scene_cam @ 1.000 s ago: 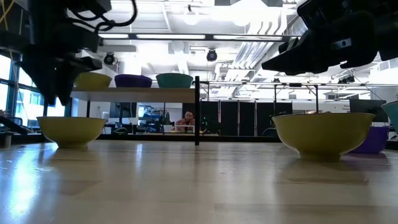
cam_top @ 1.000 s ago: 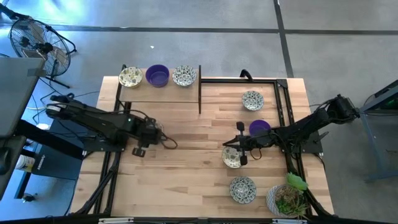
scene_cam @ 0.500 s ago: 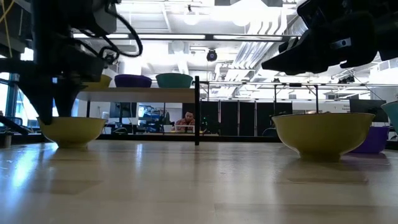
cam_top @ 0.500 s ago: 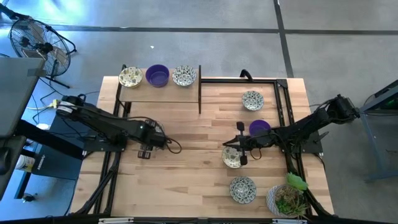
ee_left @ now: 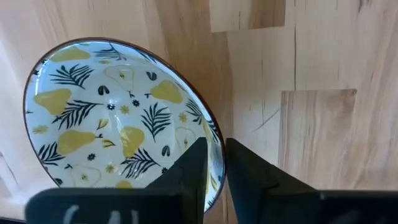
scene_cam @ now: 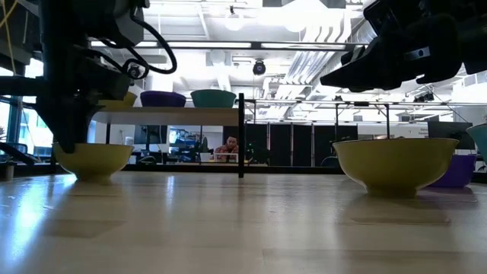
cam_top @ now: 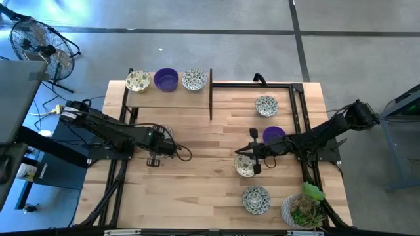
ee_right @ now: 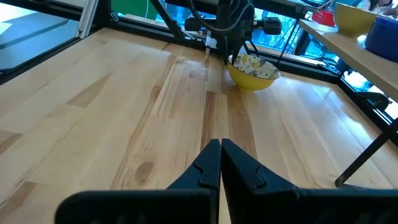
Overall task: Pick & Place Mini bowls
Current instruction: Stack the bottom yellow and white patterned bowl on the yellow and white patterned bowl on the shelf
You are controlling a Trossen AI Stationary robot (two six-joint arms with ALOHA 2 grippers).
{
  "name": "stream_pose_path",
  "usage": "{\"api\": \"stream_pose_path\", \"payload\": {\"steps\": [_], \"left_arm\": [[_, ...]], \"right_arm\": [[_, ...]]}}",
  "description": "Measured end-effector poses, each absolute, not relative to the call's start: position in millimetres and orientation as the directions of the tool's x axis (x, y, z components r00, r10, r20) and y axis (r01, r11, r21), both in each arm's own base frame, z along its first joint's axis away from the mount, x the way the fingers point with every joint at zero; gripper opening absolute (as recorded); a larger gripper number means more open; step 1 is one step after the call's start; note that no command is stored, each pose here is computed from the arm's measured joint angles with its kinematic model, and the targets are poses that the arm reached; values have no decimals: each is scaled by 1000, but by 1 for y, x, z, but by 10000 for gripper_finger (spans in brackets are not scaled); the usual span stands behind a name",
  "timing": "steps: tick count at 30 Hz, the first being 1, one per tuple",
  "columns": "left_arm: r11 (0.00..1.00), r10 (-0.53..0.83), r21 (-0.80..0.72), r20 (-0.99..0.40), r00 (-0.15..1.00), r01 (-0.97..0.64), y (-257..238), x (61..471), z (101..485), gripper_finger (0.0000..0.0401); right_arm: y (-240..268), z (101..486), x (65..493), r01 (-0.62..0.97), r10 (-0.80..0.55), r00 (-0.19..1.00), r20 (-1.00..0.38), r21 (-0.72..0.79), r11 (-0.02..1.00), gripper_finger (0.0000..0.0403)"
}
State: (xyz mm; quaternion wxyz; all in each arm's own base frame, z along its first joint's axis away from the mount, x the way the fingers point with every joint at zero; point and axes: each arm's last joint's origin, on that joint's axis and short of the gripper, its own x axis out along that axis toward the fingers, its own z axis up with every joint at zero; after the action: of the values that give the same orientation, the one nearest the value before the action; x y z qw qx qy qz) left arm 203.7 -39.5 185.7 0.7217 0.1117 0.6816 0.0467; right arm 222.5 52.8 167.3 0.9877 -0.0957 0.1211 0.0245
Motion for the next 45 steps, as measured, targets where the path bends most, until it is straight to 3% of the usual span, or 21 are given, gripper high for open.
{"api": "stream_pose_path", "payload": {"steps": [10,45], "left_arm": [[963,249,256,-964,91,85,-39,208,184,99],[960,264,272,-959,103,71,-38,205,168,111]], "right_arm": [[53,167,222,-72,25,969,-245,-183,980,1],[53,168,223,-79,33,970,-241,-180,980,1]]}}
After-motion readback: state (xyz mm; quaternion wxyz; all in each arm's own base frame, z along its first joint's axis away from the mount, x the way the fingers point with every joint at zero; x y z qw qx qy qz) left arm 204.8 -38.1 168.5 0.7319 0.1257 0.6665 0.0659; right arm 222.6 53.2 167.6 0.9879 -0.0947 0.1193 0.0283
